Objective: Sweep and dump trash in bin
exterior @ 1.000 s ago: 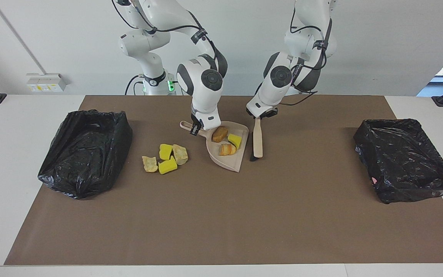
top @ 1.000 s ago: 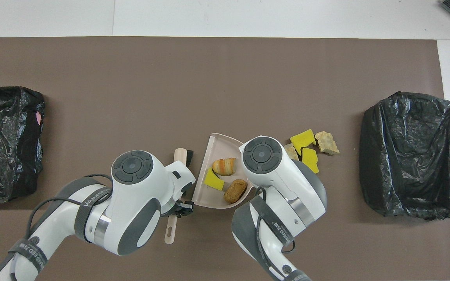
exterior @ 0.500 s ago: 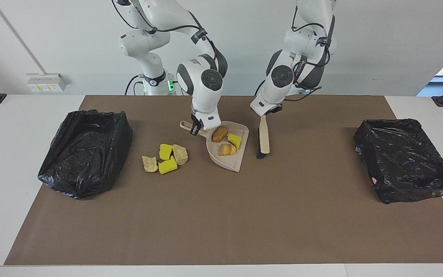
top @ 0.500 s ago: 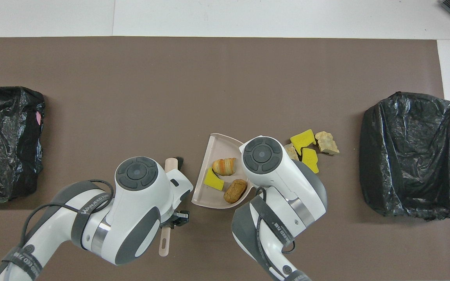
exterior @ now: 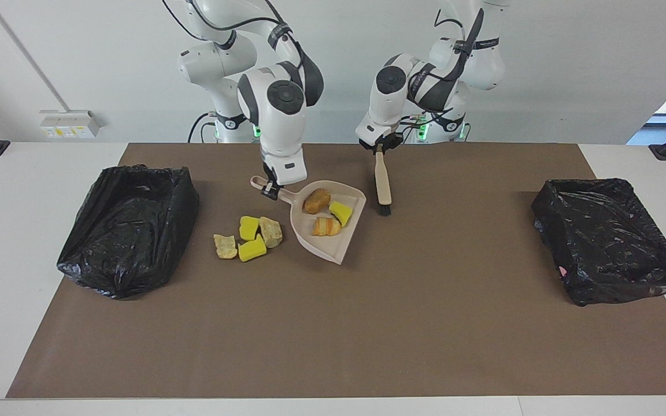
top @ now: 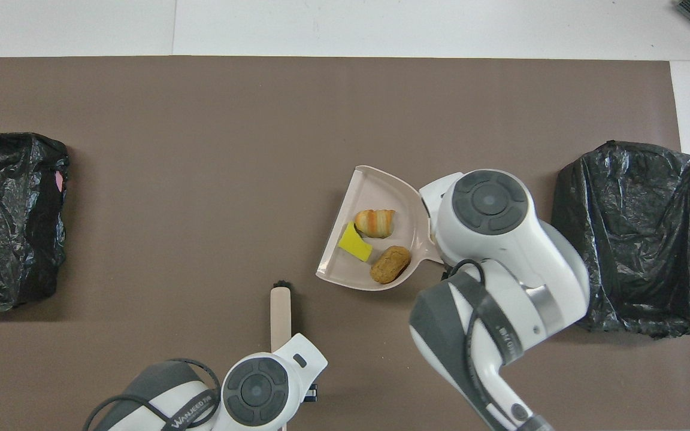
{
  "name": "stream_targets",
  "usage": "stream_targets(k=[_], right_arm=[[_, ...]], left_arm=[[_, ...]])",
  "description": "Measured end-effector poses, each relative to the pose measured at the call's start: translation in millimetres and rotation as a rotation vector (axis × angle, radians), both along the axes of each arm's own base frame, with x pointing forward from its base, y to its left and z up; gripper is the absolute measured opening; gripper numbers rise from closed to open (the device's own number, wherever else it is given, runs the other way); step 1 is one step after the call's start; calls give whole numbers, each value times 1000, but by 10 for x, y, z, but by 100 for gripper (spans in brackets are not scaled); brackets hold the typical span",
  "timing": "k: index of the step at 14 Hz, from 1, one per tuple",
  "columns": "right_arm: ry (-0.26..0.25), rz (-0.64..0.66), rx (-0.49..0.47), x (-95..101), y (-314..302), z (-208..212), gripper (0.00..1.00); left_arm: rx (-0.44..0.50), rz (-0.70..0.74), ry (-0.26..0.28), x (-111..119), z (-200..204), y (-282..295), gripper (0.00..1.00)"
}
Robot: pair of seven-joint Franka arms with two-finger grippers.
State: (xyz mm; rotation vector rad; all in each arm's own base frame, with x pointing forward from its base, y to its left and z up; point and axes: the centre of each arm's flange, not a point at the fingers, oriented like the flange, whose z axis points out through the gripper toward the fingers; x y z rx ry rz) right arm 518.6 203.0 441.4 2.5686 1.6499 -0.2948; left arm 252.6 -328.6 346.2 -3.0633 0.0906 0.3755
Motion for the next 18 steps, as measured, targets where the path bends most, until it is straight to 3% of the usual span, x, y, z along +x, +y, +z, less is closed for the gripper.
stream_targets(k=[4, 7, 9, 12, 18], right_arm=[[-2, -59, 33, 397, -1247, 573, 32], [-12, -100, 48, 487, -2095, 844, 32], [-10, -100, 61, 453, -2761, 899, 32], [12, -92, 48, 231, -3782, 915, 32], [71, -37, -168, -85, -4714, 1042, 32]], left_arm=[[-25, 0, -54, -450, 104, -294, 26], [-46, 39, -85, -643, 116, -455, 26], [-46, 48, -92, -754, 68, -524, 26], [-37, 48, -93, -859, -50, -597, 26], [-14, 36, -81, -898, -178, -657, 26]])
